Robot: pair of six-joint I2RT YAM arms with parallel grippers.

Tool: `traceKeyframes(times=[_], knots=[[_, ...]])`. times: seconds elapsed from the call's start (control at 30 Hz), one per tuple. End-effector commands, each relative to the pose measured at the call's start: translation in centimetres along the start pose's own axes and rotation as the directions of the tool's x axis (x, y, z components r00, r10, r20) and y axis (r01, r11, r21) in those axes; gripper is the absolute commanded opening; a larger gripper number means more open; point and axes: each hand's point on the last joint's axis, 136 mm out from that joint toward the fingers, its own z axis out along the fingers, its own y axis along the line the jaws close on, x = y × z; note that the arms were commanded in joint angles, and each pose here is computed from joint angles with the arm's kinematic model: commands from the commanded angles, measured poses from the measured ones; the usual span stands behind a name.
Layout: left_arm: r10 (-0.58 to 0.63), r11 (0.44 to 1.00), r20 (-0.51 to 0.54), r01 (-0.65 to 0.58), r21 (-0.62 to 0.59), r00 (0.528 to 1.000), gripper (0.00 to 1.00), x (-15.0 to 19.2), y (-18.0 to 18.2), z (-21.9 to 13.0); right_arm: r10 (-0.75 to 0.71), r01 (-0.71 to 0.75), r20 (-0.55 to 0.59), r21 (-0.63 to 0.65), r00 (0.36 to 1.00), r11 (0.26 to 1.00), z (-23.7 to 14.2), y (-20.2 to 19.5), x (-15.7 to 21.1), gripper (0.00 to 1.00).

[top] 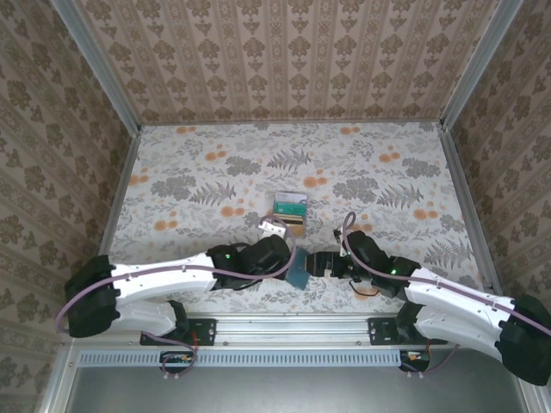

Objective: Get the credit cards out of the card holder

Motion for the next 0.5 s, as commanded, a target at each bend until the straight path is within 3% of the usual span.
traceKeyframes(times=[0.0, 0.2, 0.33, 0.47], knots=[[-0.014, 1.000, 0.049, 0.015, -0.015, 0.999, 0.00, -1.2, 0.2, -1.6, -0.012, 0.013, 0.047, -0.030, 0.999, 0.999, 0.2, 1.7, -1.6, 1.00], [-0.035, 0.999, 0.048, 0.037, -0.032, 0.998, 0.00, -0.4, 1.0, -1.7, -0.003, 0.003, 0.012, -0.052, 1.000, 0.999, 1.6, 2.6, -0.8, 0.99], [-0.039, 0.999, 0.045, 0.040, -0.035, 0.998, 0.00, 0.0, 1.3, -1.6, 0.014, -0.014, -0.008, -0.077, 1.000, 0.997, 2.7, 3.4, -0.2, 0.84], [-0.040, 0.999, 0.048, 0.041, -0.026, 0.998, 0.00, 0.0, 1.1, -1.6, -0.004, 0.003, -0.014, -0.084, 1.000, 0.996, 3.3, 4.8, -0.2, 0.81]])
